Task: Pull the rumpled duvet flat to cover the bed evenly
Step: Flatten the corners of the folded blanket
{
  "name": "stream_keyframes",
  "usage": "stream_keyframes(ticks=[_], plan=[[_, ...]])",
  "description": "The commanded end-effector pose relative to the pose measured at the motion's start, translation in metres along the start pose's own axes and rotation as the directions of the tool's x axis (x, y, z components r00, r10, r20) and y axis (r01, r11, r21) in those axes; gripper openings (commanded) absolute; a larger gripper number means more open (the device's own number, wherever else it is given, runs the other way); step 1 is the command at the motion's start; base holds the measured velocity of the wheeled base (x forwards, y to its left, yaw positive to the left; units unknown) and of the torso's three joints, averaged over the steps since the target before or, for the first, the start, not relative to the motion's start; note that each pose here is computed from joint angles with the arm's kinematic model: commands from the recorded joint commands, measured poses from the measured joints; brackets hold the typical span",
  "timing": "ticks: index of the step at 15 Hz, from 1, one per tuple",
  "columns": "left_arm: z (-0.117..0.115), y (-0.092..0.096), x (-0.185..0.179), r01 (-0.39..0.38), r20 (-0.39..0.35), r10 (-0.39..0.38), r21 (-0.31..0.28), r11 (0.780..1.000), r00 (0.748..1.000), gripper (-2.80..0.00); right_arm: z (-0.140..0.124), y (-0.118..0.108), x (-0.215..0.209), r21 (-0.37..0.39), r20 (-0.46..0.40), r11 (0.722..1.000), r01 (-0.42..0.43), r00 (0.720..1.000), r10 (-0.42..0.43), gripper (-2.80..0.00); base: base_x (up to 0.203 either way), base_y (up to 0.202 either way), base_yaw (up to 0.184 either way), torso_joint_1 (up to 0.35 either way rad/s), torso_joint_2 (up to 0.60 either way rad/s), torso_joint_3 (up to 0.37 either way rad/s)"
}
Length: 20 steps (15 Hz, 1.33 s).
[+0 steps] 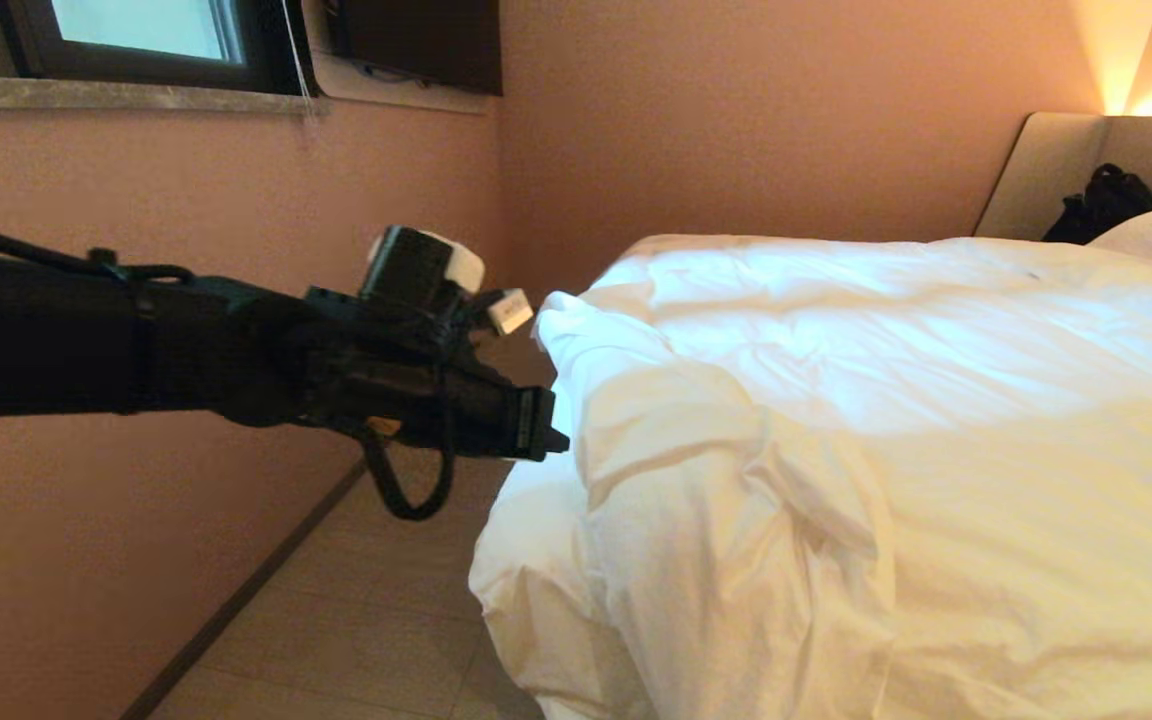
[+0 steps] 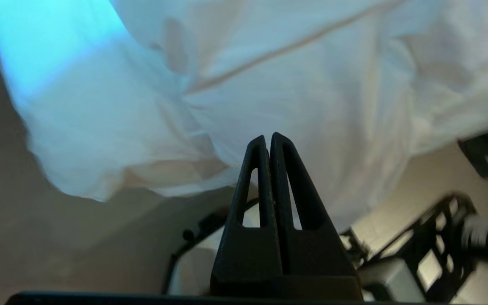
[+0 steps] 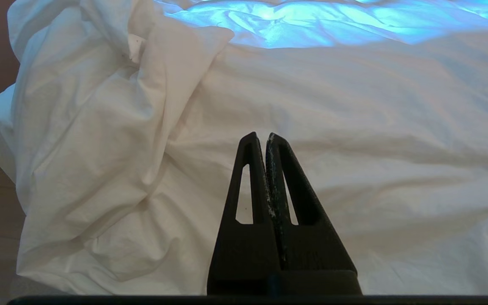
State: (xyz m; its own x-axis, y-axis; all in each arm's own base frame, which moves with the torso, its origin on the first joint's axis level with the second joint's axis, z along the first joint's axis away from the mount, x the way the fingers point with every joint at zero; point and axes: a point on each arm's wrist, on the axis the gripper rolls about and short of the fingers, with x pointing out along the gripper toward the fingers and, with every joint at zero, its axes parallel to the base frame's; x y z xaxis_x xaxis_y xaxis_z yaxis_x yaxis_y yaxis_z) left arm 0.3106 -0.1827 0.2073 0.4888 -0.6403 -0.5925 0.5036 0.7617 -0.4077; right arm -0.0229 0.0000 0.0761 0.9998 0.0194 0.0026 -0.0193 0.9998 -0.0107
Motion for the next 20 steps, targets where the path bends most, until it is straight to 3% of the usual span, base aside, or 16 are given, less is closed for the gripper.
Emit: stream_keyframes(ticks=[1,7,11,15,20], plan=[[-0.001,-0.010,0.018,-0.001,-0.018,0.000,-0.061,0.998,1.000,-2.80,0.000,0.000,0.000,0.000,0.001,1.000,-0.001,1.000,0.001,-2.80,0.000,0.000,0.000,0.000,0.00,0.000],[-0.001,-0.041,0.021,0.018,-0.001,-0.018,-0.062,0.998,1.000,-2.80,0.000,0.000,0.000,0.000,0.001,1.000,-0.001,1.000,0.001,-2.80,0.000,0.000,0.000,0.000,0.00,0.000],[-0.011,-0.075,0.040,0.039,-0.021,-0.039,-0.007,0.999,0.999,-2.80,0.000,0.000,0.000,0.000,0.001,1.000,-0.001,1.000,0.001,-2.80,0.000,0.000,0.000,0.000,0.00,0.000],[-0.029,-0.110,0.053,0.113,-0.071,-0.109,0.054,0.992,0.992,-2.80,0.000,0.000,0.000,0.000,0.001,1.000,-0.001,1.000,0.001,-2.80,0.000,0.000,0.000,0.000,0.00,0.000],[-0.042,-0.138,0.060,0.183,-0.094,-0.174,0.096,0.978,0.980,-2.80,0.000,0.000,0.000,0.000,0.001,1.000,-0.001,1.000,0.001,-2.80,0.000,0.000,0.000,0.000,0.00,0.000]])
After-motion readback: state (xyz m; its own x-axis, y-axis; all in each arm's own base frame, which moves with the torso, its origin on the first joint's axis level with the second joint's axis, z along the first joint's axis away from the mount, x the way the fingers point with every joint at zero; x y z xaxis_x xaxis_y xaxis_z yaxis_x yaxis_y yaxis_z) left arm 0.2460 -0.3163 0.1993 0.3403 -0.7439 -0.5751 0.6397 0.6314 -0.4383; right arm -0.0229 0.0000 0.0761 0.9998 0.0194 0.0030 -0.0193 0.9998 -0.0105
